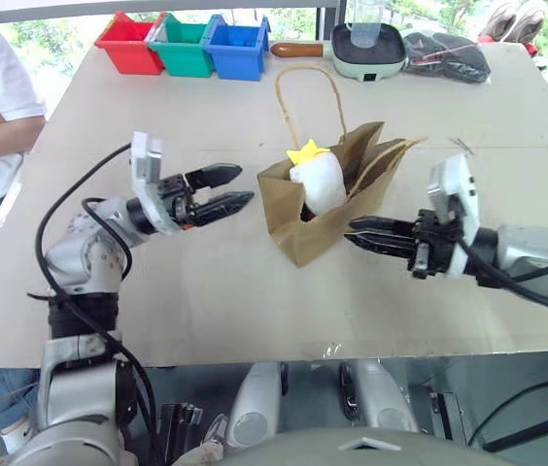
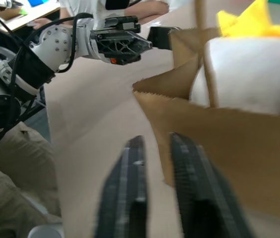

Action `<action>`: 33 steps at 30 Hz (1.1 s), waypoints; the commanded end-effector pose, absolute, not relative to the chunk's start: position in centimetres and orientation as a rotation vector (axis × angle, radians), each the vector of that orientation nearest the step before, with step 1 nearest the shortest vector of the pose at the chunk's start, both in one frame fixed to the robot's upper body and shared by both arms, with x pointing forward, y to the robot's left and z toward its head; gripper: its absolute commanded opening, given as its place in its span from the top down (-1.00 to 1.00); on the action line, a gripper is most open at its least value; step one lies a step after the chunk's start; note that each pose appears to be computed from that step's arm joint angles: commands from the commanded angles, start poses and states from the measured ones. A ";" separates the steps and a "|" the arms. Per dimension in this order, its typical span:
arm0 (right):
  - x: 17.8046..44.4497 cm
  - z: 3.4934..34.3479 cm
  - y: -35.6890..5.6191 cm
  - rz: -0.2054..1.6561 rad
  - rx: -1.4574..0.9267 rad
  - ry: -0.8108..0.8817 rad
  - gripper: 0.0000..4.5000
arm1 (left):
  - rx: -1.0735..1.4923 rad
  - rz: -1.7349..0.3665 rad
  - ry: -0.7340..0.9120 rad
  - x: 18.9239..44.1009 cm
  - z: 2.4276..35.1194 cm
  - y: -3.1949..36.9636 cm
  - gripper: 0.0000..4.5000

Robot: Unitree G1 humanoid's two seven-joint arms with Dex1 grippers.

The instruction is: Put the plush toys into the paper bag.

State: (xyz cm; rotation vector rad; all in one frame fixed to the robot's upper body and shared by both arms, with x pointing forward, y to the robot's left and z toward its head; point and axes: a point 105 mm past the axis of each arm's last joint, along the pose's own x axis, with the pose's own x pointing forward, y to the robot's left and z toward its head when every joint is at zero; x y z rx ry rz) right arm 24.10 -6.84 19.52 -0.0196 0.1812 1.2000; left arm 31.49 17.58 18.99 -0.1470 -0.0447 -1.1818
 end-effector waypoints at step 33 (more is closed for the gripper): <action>26.2 18.3 -7.0 1.092 -0.227 -0.131 0.62 | 0.221 -1.169 -0.327 32.2 19.8 12.1 1.00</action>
